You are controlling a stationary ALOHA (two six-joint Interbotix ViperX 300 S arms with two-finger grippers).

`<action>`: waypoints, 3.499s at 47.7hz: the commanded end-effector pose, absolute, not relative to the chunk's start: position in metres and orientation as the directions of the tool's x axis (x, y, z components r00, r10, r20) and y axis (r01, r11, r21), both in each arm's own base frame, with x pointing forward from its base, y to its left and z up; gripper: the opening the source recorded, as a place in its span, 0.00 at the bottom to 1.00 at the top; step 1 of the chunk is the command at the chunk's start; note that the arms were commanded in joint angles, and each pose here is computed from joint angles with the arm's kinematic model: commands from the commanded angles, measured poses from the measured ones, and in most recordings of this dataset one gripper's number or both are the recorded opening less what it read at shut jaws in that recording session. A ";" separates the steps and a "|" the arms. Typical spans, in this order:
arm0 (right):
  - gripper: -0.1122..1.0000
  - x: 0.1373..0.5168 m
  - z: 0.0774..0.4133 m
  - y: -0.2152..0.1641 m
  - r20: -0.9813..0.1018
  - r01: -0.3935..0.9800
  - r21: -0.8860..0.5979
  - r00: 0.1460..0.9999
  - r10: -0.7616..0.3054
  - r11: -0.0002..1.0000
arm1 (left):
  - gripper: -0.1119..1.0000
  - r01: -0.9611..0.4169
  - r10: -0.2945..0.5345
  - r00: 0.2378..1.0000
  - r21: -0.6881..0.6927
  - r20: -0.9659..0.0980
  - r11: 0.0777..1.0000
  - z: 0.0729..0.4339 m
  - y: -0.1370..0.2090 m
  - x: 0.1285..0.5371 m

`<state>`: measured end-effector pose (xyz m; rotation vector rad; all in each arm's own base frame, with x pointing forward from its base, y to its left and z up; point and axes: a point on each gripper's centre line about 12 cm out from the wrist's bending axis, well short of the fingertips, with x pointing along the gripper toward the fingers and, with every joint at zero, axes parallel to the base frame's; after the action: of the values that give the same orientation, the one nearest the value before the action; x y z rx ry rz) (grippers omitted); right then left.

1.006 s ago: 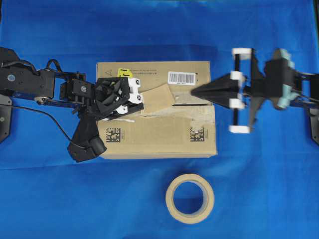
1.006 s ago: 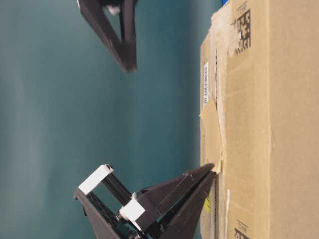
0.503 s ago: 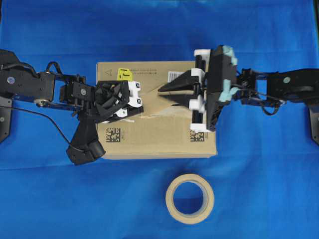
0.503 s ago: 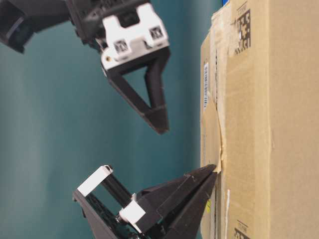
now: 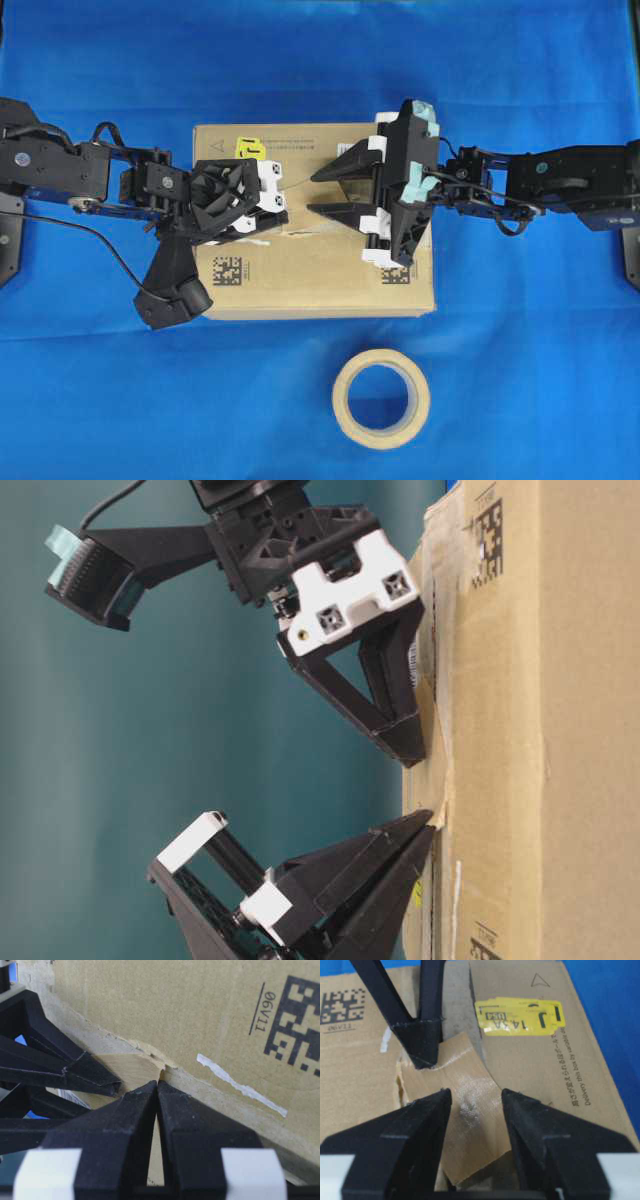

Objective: Apply tape along the seams of the closed cardboard box to seal it securely.
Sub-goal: 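Bring the right gripper over the tape and press it onto the seam, then release the tape with the left gripper and press it flat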

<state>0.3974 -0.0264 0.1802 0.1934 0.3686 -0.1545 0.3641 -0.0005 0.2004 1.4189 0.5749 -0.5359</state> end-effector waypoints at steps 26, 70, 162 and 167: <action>0.52 0.399 0.174 -0.028 -0.387 0.203 0.173 0.914 -0.124 0.964 | 0.12 0.637 0.002 0.767 0.762 -0.641 0.121 0.208 0.002 0.365; 0.52 0.398 0.174 -0.028 -0.391 0.202 0.170 0.912 -0.122 0.964 | 0.64 0.659 -0.009 0.741 0.725 -0.672 0.199 0.207 -0.002 0.361; 0.52 0.379 0.214 -0.031 -0.285 0.175 0.130 0.949 -0.132 0.976 | 0.62 0.325 -0.010 0.928 0.797 -0.371 0.509 0.267 -0.004 0.349; 0.48 0.379 0.218 -0.044 -0.256 0.206 0.132 0.952 -0.167 0.970 | 0.55 0.250 -0.007 0.941 0.685 -0.337 0.685 0.269 -0.003 0.351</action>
<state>0.3786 -0.0336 0.2023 0.1598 0.3102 -0.1664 0.3496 -0.0036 0.2583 0.8968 0.3641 -0.1879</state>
